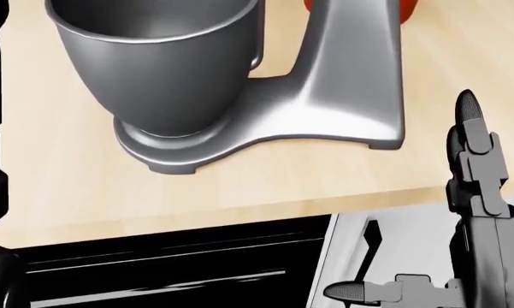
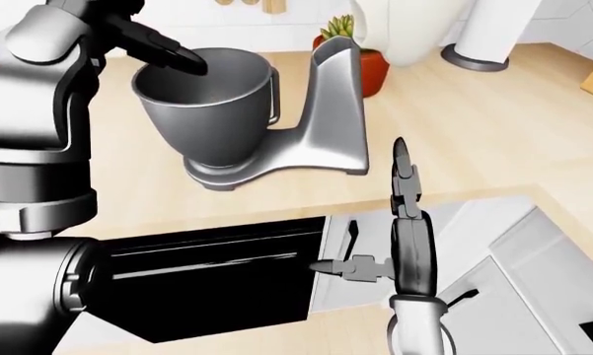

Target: Place the cake in the stand mixer bowl.

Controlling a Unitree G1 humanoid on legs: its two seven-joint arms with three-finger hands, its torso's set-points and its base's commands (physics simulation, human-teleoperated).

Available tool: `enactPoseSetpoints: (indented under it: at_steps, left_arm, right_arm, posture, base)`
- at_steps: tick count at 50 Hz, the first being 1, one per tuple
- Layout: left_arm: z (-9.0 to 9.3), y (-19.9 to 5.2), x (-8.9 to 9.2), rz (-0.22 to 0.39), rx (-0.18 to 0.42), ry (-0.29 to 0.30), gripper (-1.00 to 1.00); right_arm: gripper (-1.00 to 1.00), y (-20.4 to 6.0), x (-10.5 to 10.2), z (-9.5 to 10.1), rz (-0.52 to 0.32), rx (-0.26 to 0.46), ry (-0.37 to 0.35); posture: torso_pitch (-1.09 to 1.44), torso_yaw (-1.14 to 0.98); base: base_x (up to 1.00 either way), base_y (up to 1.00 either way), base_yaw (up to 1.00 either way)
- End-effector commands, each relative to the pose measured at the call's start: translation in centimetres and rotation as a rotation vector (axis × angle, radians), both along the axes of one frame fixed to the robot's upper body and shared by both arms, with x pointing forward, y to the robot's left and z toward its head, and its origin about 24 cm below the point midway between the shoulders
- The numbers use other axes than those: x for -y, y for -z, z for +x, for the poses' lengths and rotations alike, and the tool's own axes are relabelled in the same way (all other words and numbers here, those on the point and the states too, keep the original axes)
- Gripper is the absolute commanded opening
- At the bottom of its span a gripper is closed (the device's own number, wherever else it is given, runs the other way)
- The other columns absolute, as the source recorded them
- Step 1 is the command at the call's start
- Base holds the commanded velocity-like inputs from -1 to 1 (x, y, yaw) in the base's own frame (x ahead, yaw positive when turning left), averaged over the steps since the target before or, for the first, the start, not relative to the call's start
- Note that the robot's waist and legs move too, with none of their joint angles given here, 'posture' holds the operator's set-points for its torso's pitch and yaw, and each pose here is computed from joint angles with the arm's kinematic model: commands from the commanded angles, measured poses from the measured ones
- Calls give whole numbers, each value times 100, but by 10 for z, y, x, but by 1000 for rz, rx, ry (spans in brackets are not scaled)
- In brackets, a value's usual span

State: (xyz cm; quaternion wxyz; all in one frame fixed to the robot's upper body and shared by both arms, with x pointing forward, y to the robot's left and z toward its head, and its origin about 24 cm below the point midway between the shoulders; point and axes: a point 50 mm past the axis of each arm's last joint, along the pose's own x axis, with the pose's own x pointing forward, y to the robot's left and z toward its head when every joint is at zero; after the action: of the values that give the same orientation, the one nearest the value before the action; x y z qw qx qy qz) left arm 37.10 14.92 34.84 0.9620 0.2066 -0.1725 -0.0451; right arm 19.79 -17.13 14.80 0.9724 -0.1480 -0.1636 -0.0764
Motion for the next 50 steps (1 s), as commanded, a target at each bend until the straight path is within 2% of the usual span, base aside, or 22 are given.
enactPoseSetpoints:
  at_steps: [1,25,50]
  left_arm:
    - [-10,-23,-1,-1,98,0,100]
    - [-11,-32,-29,-14,111,-58,100]
    - [-14,-25,-64,-46,94,-134,100]
  right_arm:
    - [96,-13,-1,-4,-11,78,-4]
    - [96,-15,-1,-5,-18,80,0]
    - [95,-16,-3,-3,-21,75,-3]
  posture:
    - [0,0]
    - [0,0]
    - [0,0]
  base:
    - [0,0,0]
    - [0,0,0]
    - [0,0,0]
